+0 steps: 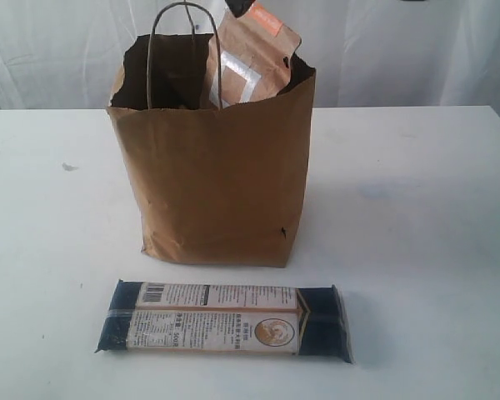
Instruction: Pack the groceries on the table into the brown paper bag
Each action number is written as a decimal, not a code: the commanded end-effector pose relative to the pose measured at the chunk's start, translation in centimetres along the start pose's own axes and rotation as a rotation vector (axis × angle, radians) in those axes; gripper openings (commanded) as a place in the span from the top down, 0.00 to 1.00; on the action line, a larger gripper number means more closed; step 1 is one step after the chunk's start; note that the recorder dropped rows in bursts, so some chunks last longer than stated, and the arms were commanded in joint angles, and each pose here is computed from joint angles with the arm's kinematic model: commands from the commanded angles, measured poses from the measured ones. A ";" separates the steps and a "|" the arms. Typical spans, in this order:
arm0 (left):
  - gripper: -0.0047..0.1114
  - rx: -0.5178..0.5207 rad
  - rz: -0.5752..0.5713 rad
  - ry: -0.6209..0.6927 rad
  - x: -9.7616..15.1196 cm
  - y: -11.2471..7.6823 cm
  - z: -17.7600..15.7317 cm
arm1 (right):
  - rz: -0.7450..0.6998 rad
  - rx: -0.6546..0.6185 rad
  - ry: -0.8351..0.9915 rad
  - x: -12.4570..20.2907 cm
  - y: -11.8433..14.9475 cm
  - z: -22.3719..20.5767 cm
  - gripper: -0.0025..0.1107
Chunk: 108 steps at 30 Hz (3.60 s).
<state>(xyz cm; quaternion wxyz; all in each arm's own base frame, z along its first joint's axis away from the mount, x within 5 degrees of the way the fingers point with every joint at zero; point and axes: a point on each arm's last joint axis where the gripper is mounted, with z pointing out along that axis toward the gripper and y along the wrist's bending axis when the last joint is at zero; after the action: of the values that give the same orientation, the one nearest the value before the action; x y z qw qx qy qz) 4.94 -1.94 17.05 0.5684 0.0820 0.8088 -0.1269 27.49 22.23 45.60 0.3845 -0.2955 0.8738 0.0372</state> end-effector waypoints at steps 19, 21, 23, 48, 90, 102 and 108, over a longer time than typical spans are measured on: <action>0.96 0.000 -0.006 0.000 0.1 0.0 0.0 | 0.232 -0.076 -0.067 15.2 -2.3 -13.3 0.50; 0.96 0.000 -0.006 0.000 0.1 0.0 0.0 | 0.257 -0.077 -0.064 16.8 -2.3 -13.4 0.50; 0.96 0.000 -0.006 0.000 0.1 0.0 0.0 | 0.257 -0.078 -0.064 18.3 -2.3 -13.4 0.50; 0.96 0.000 -0.006 0.000 0.1 0.0 0.0 | 0.305 -0.084 -0.024 19.9 -1.8 -11.5 0.50; 0.96 0.000 -0.006 0.000 0.1 0.0 0.0 | 0.407 0.130 -0.516 35.5 -2.0 -2.6 0.50; 0.96 0.000 -0.006 0.000 0.1 0.0 0.0 | 0.420 0.158 -0.568 39.3 -1.1 -1.4 0.50; 0.96 0.000 -0.006 0.000 0.1 0.0 0.0 | 0.425 0.181 -0.618 39.8 -1.1 -1.7 0.50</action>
<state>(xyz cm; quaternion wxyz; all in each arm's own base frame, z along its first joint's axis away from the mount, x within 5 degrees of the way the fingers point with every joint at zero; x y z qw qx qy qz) 4.94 -1.94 17.05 0.5684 0.0820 0.8088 -0.1269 6.05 1.58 19.20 0.6226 -0.0545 0.7704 0.1259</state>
